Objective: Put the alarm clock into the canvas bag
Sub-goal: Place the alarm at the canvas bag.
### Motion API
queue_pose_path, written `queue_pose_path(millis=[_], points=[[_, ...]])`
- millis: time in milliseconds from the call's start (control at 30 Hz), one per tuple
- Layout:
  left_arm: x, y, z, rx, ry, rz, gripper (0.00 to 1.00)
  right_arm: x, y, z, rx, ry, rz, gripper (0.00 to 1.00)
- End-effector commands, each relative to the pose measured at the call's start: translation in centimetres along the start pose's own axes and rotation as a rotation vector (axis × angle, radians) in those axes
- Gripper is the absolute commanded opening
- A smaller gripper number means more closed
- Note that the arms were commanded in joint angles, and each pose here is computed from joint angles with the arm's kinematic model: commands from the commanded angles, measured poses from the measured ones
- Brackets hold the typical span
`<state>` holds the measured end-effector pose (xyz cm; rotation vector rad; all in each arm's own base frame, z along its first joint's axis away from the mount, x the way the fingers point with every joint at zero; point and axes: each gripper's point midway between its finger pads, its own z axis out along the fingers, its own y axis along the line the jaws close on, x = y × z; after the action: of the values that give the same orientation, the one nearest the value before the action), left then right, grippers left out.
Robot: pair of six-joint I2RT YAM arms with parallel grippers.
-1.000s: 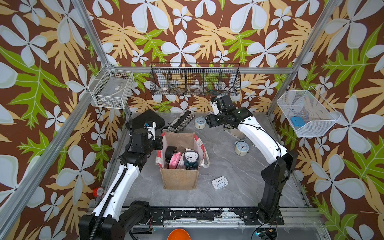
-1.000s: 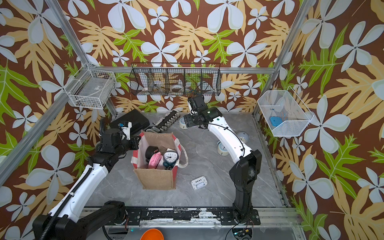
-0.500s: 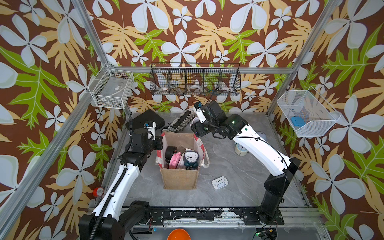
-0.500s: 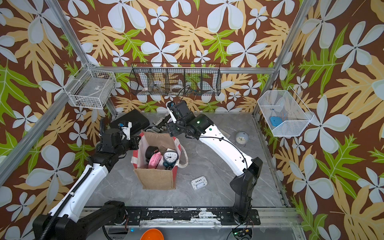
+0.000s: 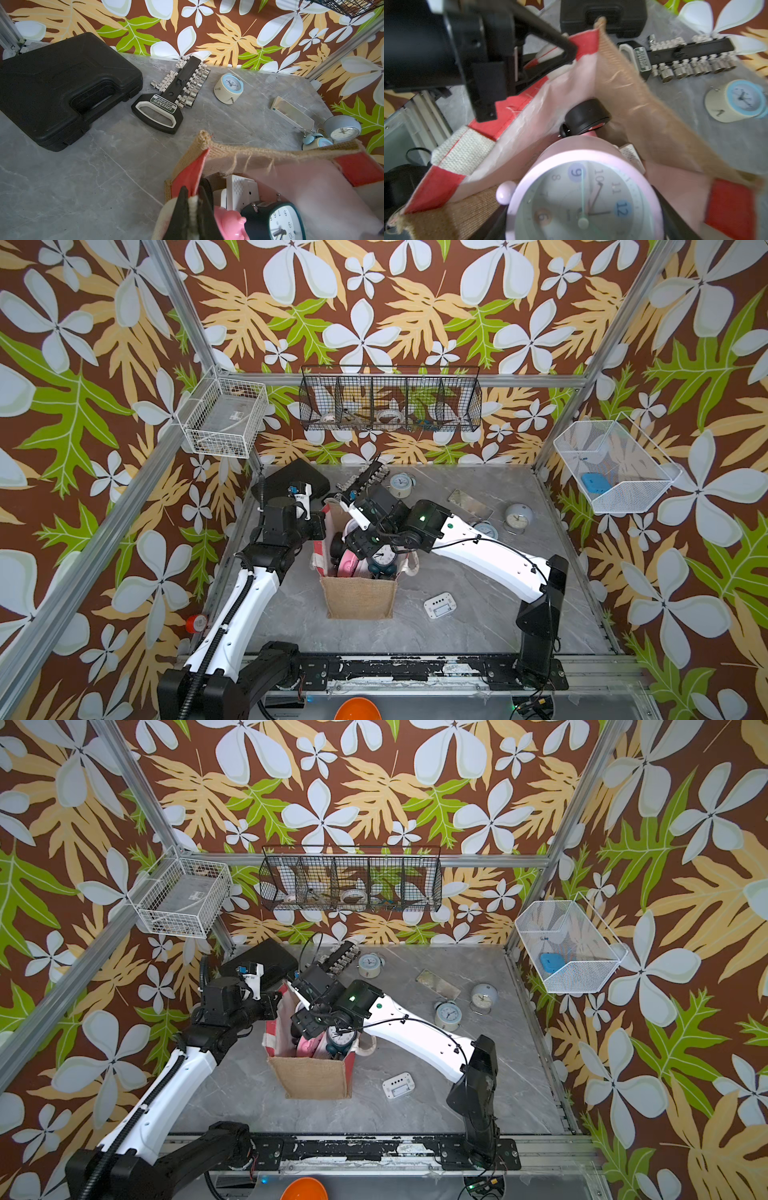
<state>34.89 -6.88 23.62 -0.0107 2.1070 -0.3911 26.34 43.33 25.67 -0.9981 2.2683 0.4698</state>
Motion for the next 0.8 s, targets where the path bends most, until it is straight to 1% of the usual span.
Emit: queue_pose_path(millis=[0,100,367,767], points=[[-1.1,-0.3,-0.2,0.012,-0.043,0.01,0.0,-0.4,2.2,1.0,-0.073,-0.018,0.028,0.65],[-1.1,-0.4,-0.3,0.018,-0.048,0.011,0.0,0.3,3.7,2.3,-0.1,0.006,0.018,0.65],[-1.3,-0.5,-0.4,0.025,-0.053,0.012,0.0,2.2,4.6,5.3,-0.115,0.077,0.019,0.64],[-1.3,-0.5,-0.5,0.024,-0.057,0.014,0.0,6.1,3.8,8.8,-0.082,0.168,0.029,0.64]])
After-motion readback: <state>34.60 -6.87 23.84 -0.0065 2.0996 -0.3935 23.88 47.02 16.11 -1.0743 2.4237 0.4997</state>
